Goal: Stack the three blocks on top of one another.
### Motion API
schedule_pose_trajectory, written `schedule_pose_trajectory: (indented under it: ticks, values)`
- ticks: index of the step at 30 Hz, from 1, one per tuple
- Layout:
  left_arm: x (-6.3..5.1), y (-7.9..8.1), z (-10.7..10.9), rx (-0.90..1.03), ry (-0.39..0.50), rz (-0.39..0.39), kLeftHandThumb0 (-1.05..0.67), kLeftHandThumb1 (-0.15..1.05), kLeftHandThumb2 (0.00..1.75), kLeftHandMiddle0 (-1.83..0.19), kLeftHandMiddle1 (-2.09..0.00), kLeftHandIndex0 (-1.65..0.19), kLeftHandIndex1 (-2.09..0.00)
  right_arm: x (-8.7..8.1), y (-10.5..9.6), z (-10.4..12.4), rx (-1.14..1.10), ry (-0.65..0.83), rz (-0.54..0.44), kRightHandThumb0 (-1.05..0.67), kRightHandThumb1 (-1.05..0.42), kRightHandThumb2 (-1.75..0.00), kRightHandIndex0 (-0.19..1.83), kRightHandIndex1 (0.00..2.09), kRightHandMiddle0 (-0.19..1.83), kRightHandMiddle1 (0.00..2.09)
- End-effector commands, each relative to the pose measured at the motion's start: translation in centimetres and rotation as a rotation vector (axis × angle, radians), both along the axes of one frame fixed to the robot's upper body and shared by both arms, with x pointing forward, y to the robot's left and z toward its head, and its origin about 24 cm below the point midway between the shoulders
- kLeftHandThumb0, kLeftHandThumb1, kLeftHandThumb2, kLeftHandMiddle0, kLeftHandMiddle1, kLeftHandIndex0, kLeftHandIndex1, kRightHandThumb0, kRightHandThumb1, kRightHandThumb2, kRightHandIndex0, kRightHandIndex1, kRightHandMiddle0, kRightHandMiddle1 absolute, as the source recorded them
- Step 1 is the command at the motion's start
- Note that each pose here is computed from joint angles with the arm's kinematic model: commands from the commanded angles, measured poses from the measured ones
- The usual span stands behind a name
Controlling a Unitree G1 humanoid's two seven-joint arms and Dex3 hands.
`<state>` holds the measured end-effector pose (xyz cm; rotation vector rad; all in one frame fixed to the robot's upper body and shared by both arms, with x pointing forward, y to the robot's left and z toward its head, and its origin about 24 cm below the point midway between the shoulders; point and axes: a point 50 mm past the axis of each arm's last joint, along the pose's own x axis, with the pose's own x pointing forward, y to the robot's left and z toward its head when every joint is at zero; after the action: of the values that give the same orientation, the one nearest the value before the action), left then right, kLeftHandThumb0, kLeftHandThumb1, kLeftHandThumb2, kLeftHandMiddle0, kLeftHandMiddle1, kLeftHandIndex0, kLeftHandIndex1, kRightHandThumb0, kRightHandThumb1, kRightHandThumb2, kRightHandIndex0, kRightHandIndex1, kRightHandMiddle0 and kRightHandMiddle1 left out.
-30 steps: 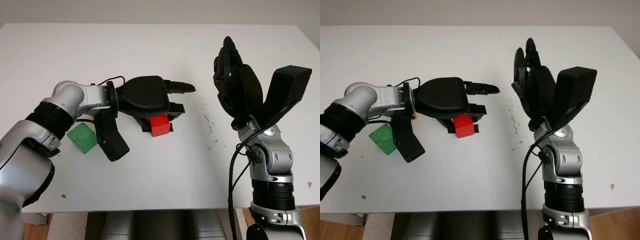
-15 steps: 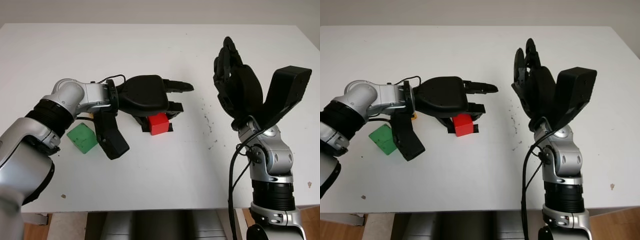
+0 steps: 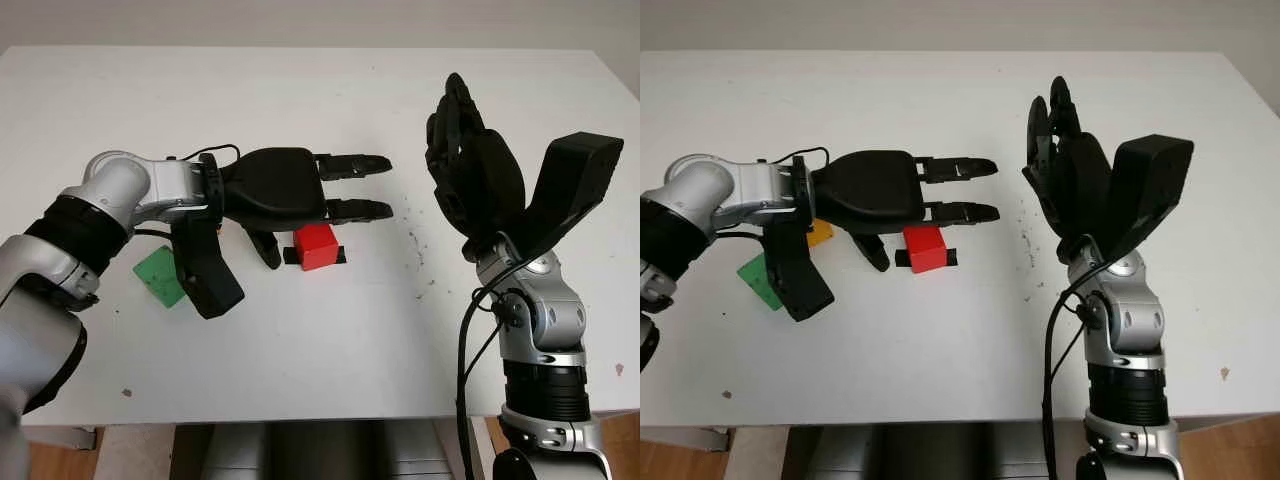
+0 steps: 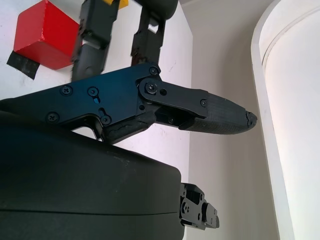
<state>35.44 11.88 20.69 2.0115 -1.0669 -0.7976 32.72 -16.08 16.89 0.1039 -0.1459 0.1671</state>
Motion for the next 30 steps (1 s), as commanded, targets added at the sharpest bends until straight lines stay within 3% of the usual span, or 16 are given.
schedule_pose_trajectory:
  ticks: [1,6,11,14,21,26,30]
  values:
    - [-0.3,0.8,0.6,-0.038,0.005,0.024,-0.86,0.89,0.05,0.19,0.0,0.19,0.0,-0.1,0.0,0.2,-0.005,-0.021,0.004,-0.72,-1.05,-0.67,-0.19,0.0,-0.19,0.0]
    - [-1.6,2.7,2.5,-0.246,0.098,0.122,-0.81,0.85,0.04,0.19,0.0,0.05,-0.07,-0.1,0.1,0.2,-0.007,-0.025,0.006,-0.72,-1.05,-0.68,-0.19,0.0,-0.19,0.0]
    - [-2.5,6.0,5.4,-0.538,0.191,0.26,-0.71,0.92,0.07,0.11,-0.06,-0.19,-0.17,0.1,0.3,0.3,-0.006,-0.03,0.012,-0.72,-1.05,-0.67,-0.19,0.0,-0.19,0.0]
    - [-2.8,8.5,7.0,-0.619,0.16,0.363,-0.63,0.93,0.06,0.05,-0.08,-0.3,-0.22,0.3,0.4,0.3,-0.009,-0.033,0.014,-0.72,-1.05,-0.66,-0.19,0.0,-0.19,0.0]
    - [-3.4,11.2,8.1,-0.634,0.161,0.594,-0.61,0.95,0.06,0.03,-0.05,-0.36,-0.16,0.6,0.6,0.2,-0.006,-0.033,0.025,-0.73,-1.05,-0.64,-0.19,0.0,-0.19,0.0]
    - [-3.5,11.5,6.9,-0.609,0.02,0.795,-0.8,1.04,0.12,0.0,-0.06,-0.39,-0.13,0.6,0.7,0.3,-0.004,-0.032,0.045,-0.72,-1.05,-0.66,-0.19,0.0,-0.19,0.0]
    - [-4.2,11.1,5.8,-0.614,-0.051,0.874,-0.88,1.05,0.25,-0.04,-0.06,-0.44,-0.15,0.7,0.7,0.2,0.005,-0.035,0.041,-0.72,-1.05,-0.65,-0.19,0.0,-0.19,0.0]
